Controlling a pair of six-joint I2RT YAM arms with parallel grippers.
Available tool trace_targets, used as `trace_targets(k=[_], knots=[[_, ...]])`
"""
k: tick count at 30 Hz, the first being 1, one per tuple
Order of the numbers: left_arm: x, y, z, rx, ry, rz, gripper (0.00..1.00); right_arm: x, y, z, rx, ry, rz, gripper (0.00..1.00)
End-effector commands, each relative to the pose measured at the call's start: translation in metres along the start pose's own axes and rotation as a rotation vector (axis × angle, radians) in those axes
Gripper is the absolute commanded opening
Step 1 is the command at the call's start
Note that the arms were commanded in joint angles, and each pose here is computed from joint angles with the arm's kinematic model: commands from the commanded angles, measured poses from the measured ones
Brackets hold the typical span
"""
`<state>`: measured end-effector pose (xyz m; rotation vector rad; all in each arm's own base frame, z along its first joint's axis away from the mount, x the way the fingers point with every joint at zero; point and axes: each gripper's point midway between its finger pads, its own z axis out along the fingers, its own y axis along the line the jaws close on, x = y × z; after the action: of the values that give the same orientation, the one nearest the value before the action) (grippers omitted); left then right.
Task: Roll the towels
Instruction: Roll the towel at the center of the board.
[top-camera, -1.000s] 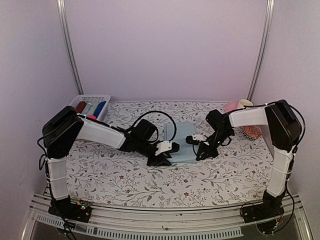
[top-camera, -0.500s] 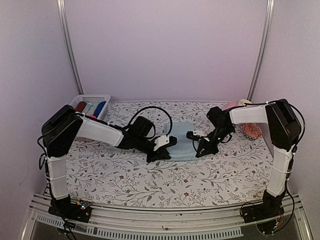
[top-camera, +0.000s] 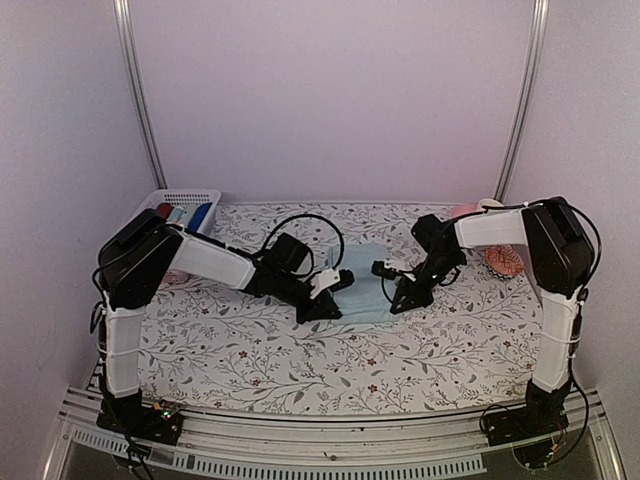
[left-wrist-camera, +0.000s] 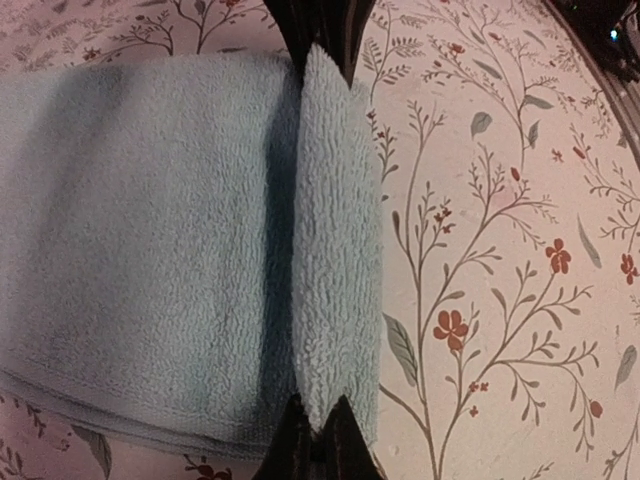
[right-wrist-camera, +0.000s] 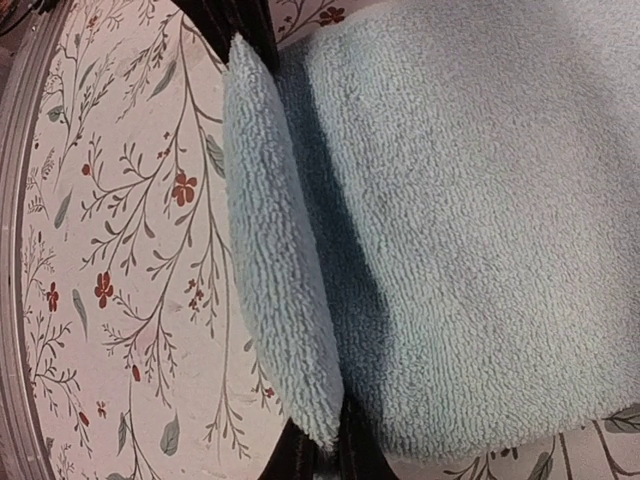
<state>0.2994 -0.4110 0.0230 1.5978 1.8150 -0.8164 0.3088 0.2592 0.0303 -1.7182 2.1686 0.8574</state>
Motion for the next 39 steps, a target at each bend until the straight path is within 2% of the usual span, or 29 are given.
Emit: trace_targets(k=[1,5,14,23,26,30,34,39], knots=[[0.017,0.012,0.003,-0.026,0.054,-0.079,0.0,0.008,-0.026,0.001,0.066,0.022,0.06,0.11],[0.019,0.016,0.004,-0.035,0.058,-0.097,0.0,0.017,-0.037,0.005,0.117,0.056,0.083,0.18],[0.028,0.019,0.006,-0.034,0.092,-0.134,0.0,0.007,-0.031,-0.013,0.154,0.025,0.035,0.44],[0.035,0.02,0.011,-0.025,0.112,-0.157,0.0,-0.027,-0.012,-0.051,0.19,-0.077,-0.068,0.5],[0.035,0.019,0.011,-0.024,0.113,-0.161,0.0,-0.038,0.004,-0.055,0.128,-0.136,-0.096,0.47],[0.037,0.02,0.01,-0.029,0.116,-0.167,0.0,-0.049,0.021,-0.049,-0.013,-0.207,-0.094,0.28],[0.037,0.023,0.008,-0.035,0.115,-0.181,0.0,-0.053,0.033,-0.037,-0.15,-0.251,-0.065,0.15],[0.04,0.025,0.008,-0.038,0.12,-0.193,0.0,-0.048,0.034,-0.021,-0.207,-0.238,-0.041,0.11]])
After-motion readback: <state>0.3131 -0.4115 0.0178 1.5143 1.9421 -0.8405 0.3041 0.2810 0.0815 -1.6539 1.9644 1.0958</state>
